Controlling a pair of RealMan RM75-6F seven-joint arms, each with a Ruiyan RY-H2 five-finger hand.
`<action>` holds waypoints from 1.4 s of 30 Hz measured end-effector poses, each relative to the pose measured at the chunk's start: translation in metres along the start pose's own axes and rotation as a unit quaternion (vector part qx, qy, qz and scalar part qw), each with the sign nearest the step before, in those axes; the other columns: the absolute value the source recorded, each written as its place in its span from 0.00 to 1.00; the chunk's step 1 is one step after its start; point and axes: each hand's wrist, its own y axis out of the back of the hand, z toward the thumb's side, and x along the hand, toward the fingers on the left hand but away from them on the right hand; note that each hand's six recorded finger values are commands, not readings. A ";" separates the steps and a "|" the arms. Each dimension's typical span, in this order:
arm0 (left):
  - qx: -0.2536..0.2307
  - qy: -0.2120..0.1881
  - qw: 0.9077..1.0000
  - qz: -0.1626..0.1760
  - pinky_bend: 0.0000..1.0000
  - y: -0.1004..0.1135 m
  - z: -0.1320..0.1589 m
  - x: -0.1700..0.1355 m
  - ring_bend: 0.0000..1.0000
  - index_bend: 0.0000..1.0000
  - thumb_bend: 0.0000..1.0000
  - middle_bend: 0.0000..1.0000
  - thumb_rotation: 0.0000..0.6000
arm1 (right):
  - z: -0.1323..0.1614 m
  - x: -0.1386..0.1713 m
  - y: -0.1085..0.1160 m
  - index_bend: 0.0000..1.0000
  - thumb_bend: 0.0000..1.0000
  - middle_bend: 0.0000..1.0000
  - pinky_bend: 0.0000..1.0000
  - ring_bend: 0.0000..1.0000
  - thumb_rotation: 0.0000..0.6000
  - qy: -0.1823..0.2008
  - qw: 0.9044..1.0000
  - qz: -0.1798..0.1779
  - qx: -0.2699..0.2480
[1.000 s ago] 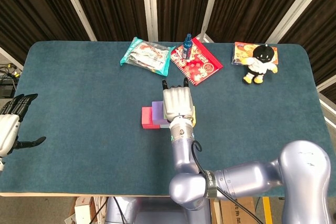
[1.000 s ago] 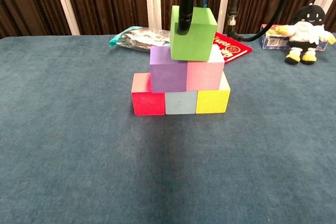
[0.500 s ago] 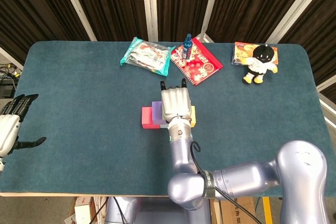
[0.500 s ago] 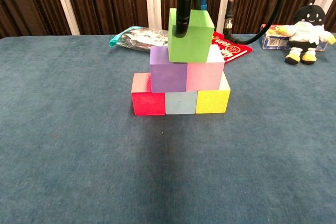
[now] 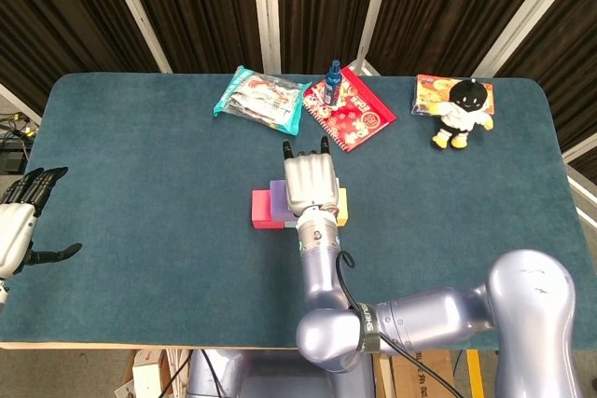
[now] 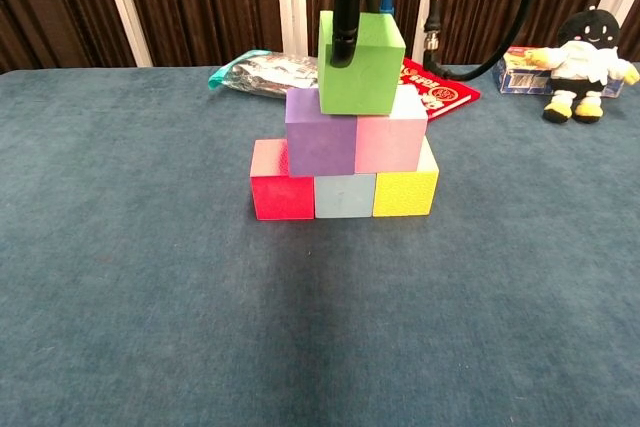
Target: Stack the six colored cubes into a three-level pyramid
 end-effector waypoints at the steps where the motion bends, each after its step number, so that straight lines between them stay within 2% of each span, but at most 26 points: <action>1: 0.000 0.000 1.000 0.000 0.09 0.000 0.000 0.000 0.04 0.00 0.13 0.07 1.00 | 0.000 0.000 0.000 0.00 0.29 0.42 0.04 0.34 1.00 0.000 1.000 0.000 0.001; 42: 0.001 -0.002 1.000 -0.003 0.09 -0.001 0.000 0.000 0.04 0.00 0.13 0.07 1.00 | -0.001 -0.002 -0.005 0.00 0.29 0.42 0.04 0.34 1.00 -0.004 1.000 0.001 0.009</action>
